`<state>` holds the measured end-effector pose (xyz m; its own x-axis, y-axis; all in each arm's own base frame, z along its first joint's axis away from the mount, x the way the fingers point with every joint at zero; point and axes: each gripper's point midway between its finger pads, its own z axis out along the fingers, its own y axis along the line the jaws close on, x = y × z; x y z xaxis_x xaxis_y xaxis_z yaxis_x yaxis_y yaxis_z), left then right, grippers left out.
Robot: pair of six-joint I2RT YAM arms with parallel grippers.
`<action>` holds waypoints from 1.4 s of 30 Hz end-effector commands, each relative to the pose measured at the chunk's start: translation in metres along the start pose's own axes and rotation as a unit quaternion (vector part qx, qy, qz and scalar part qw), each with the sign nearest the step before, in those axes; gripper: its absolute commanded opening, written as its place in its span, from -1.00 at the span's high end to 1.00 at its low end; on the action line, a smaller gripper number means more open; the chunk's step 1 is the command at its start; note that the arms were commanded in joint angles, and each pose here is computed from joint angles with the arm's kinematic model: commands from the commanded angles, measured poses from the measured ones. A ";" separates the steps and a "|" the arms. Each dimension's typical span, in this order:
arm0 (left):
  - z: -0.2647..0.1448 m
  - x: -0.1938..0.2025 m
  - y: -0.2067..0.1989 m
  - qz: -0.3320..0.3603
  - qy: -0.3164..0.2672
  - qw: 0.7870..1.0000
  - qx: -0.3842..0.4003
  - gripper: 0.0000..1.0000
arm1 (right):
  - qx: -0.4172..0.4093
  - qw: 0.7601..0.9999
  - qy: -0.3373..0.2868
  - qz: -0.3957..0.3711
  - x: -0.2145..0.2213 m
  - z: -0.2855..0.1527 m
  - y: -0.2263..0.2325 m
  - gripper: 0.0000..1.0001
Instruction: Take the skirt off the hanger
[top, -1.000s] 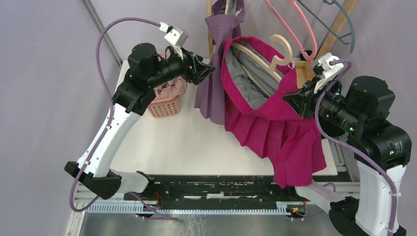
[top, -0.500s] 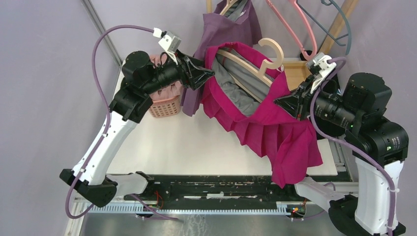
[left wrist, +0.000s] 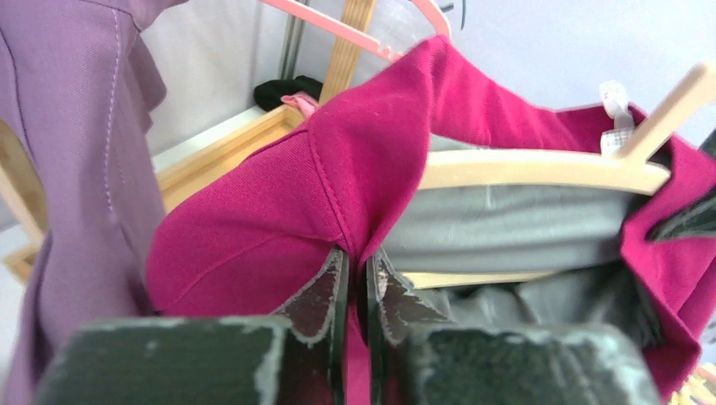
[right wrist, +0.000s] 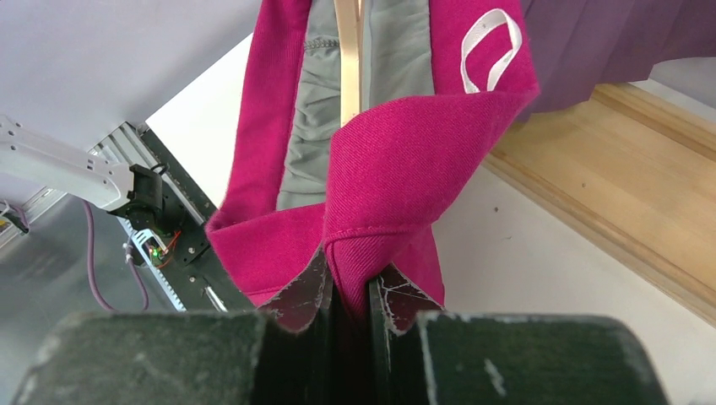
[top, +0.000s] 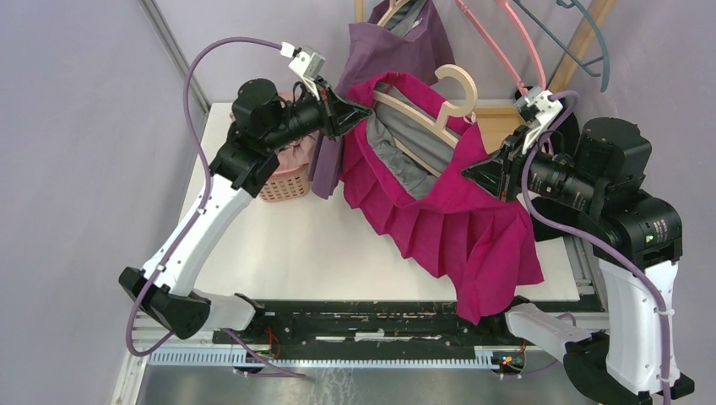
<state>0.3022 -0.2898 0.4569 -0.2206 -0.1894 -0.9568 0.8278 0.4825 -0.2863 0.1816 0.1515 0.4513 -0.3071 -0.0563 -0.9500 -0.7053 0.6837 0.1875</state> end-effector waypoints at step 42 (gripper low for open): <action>-0.019 -0.068 0.034 0.238 0.009 0.969 -0.063 -0.76 | -0.040 0.997 -0.059 -0.041 -0.030 0.001 0.015 0.99</action>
<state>0.3907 -0.2456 0.4419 -0.0904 0.0971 -0.9912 0.6642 0.7475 0.0127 0.1876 0.1571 0.4485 -0.3059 -0.0561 -0.9504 -0.7185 0.6686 0.1918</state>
